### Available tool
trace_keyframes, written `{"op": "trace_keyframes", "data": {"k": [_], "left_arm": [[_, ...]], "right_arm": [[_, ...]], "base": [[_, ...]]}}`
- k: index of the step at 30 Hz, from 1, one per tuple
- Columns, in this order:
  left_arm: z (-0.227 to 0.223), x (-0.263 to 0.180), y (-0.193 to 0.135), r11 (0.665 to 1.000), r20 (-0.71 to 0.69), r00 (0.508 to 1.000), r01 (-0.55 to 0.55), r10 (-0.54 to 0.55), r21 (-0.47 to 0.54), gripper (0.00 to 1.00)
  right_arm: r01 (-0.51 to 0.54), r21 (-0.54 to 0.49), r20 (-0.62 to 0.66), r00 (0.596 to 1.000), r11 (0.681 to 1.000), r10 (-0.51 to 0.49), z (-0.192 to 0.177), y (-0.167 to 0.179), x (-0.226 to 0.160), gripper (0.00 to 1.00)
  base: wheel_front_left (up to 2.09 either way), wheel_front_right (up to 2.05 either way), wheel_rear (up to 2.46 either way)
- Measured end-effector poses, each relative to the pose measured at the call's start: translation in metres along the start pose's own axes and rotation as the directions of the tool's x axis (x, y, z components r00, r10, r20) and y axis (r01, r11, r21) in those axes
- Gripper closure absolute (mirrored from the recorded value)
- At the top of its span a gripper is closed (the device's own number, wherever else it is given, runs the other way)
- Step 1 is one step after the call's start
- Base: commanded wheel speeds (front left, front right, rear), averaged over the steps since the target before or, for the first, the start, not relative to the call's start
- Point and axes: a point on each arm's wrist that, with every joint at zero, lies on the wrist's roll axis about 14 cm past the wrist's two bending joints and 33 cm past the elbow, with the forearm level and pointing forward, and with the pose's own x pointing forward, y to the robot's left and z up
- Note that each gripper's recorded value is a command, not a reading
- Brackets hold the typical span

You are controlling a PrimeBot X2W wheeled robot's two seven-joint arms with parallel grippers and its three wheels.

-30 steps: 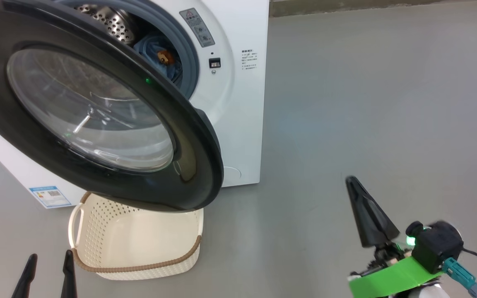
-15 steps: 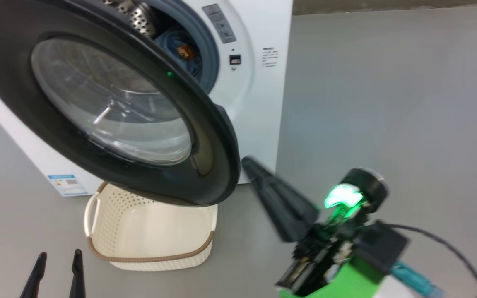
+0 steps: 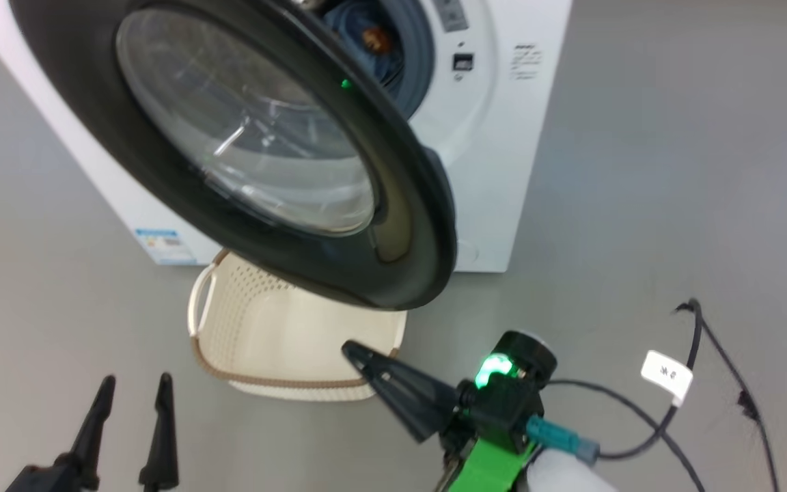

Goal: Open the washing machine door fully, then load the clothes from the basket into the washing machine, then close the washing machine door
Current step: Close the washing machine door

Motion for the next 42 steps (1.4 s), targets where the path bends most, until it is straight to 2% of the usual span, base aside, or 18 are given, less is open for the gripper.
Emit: {"op": "trace_keyframes", "data": {"k": [8,18,25,42], "left_arm": [[-0.006,0.014,0.002,0.999,-0.014,0.999,-0.031,0.030,-0.031,0.00],[-0.013,0.041,0.003,0.999,-0.028,0.999,-0.037,0.037,-0.015,0.00],[-0.019,0.053,0.004,0.999,-0.039,0.998,-0.039,0.039,-0.004,0.00],[-0.038,0.069,0.001,1.000,-0.083,0.996,-0.029,0.028,-0.006,0.00]], "right_arm": [[0.065,0.016,-0.099,0.993,0.998,-0.063,-0.045,-0.045,0.015,1.00],[0.138,0.034,-0.150,0.980,0.990,-0.131,-0.086,-0.091,0.030,1.00],[0.203,0.023,-0.133,0.971,0.979,-0.198,-0.093,-0.124,0.037,1.00],[0.306,0.053,-0.091,0.949,0.951,-0.301,-0.102,-0.174,0.047,1.00]], "base": [[0.00,0.00,0.00],[0.00,0.00,0.00],[0.00,0.00,0.00],[0.00,0.00,0.00]]}}
